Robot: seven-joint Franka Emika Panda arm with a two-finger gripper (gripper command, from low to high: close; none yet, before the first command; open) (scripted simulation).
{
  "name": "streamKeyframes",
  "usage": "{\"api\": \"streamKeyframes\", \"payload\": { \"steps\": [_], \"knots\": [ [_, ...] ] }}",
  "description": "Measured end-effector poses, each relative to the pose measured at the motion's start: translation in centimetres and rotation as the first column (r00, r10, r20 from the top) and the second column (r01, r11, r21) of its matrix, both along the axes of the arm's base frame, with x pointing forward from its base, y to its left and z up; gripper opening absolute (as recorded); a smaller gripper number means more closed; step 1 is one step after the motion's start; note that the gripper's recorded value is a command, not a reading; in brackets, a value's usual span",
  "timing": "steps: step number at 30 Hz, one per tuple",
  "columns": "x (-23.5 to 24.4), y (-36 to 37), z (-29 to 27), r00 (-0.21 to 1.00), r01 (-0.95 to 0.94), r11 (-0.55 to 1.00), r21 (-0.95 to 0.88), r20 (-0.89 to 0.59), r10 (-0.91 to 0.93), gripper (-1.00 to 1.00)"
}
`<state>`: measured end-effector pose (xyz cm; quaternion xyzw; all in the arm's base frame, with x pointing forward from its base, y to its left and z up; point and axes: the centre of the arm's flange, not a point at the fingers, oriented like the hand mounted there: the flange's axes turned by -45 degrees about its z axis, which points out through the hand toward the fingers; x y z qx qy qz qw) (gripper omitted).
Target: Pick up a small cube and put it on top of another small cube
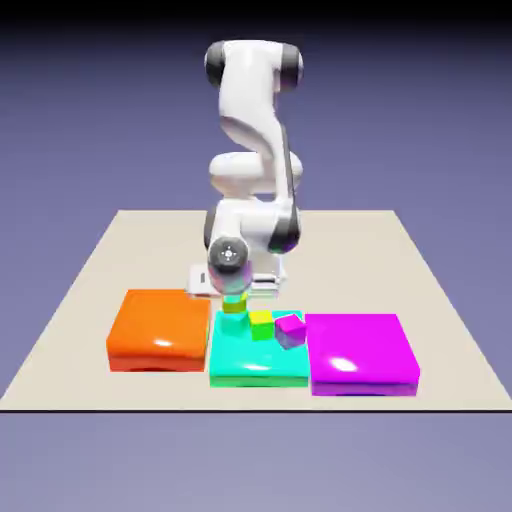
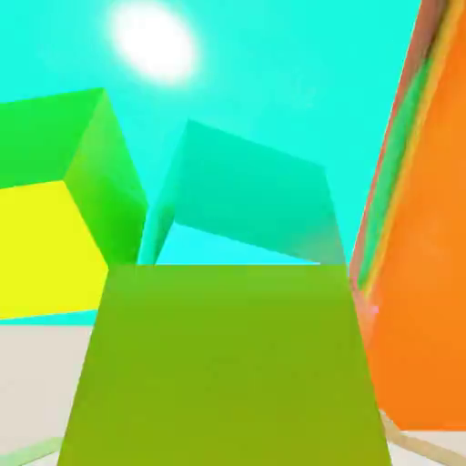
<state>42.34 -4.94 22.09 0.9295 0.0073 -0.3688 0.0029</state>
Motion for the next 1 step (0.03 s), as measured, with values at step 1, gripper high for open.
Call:
{"api": "streamKeyframes", "payload": {
  "steps": [1],
  "knots": [
    [0.00, 0.00, 0.00, 1.000, 0.000, 1.000, 0.000, 0.000, 0.000, 1.00]
  ]
}}
